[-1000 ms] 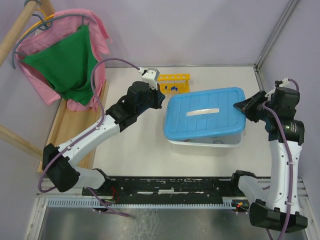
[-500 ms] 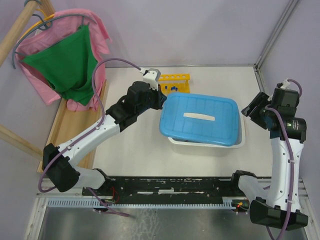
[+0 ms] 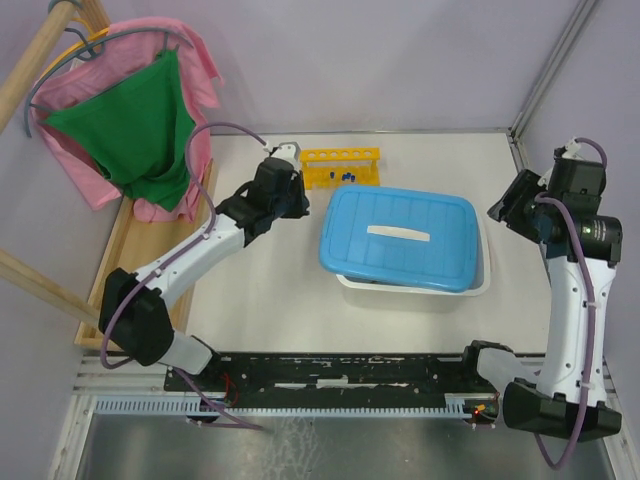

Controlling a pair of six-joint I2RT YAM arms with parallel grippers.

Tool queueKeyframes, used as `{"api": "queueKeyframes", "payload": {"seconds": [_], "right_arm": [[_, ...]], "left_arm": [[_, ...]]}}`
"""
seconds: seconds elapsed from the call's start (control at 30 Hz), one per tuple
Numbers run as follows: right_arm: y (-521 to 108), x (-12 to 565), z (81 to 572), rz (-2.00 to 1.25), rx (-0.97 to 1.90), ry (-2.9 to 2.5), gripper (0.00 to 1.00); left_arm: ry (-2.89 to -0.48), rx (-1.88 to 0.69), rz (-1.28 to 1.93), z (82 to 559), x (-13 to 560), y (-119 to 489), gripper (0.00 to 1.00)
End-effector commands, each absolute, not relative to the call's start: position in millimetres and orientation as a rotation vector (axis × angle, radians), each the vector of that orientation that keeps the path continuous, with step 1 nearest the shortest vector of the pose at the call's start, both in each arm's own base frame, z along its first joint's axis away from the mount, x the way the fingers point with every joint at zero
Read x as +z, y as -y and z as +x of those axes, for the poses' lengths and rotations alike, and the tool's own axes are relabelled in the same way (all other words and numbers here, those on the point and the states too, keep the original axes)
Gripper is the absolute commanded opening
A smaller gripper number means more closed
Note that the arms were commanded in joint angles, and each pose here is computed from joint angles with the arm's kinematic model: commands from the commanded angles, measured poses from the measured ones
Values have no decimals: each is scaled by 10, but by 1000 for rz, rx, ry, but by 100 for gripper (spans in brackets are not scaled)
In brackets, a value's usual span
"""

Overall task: Organize the chemistry lab equipment
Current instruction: Close the lid of the storage box.

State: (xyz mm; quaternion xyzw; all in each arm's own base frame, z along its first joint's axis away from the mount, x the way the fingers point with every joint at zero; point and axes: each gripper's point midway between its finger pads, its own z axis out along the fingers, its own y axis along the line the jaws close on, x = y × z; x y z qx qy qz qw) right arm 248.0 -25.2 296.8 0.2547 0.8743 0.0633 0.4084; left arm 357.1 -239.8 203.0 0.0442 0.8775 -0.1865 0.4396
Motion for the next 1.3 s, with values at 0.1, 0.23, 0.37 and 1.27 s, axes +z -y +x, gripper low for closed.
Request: {"api": "queueKeyframes", "payload": {"seconds": [0.1,0.23,0.37,1.27], "right_arm": [[151,3011,2649,539,231,-2269,61],[164,2945,2676,540,225,-2294,61],[170,2888,2694,538,222,-2313,61],[-14,2946,3088,415,362,-2323,31]], "left_arm": [[-2226,-638,153,3632,2064,2759,3],[-2236,-734,193,3619,2057,2929,3],[-2244,-756,211,3600,2111,2973,3],[-2124,-578,203,3793,2633,2886,3]]}}
